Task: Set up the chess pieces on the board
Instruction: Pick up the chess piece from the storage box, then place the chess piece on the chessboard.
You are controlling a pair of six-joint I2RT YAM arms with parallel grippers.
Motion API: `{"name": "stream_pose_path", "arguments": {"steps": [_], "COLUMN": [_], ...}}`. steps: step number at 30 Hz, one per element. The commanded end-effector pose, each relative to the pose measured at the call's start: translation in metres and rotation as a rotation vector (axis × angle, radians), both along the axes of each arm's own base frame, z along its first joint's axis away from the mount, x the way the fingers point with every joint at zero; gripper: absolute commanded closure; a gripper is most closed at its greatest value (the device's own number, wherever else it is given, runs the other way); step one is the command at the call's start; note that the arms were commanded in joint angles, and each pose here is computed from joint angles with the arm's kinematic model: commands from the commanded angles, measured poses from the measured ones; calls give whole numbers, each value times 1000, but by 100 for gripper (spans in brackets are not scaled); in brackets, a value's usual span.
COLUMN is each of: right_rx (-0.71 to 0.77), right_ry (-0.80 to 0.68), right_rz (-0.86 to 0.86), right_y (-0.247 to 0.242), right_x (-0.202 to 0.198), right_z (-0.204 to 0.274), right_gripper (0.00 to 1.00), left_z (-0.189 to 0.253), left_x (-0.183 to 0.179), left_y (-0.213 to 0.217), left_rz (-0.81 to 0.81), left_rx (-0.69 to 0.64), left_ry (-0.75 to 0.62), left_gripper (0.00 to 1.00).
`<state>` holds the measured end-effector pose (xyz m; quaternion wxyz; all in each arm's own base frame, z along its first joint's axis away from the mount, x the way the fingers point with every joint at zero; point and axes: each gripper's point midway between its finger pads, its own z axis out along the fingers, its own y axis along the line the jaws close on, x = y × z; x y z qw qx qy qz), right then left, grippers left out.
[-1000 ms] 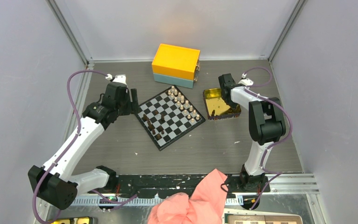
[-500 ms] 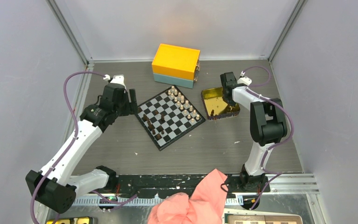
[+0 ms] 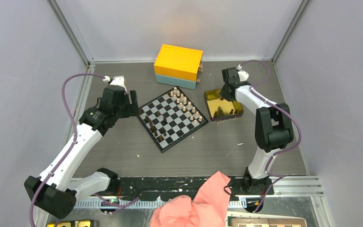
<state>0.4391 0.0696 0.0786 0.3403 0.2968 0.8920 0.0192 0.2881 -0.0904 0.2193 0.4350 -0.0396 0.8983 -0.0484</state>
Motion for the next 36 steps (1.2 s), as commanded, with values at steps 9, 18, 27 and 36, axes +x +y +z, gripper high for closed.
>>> {"name": "stream_pose_path", "arguments": {"steps": [9,18,27,36], "right_rx": [-52,-103,-175,-243], "right_ry": [-137,-84,-53,-56], "right_rz": [522,808,995,1061], "right_y": [151,241,298,330], "right_x": [-4,-44,-71,-60], "right_z": [98,93,74,63], "right_gripper": [99,99,99,99], "left_z": [9,4,3,4], "left_x": [-20,-40,-52,-56], "left_y": [21,32,38,42], "left_rz": [68,87,91,93], "left_rx": [-1,7,11,18], "left_ry": [-40,-25,-25,-28], "left_gripper": [25,25,25,25]}}
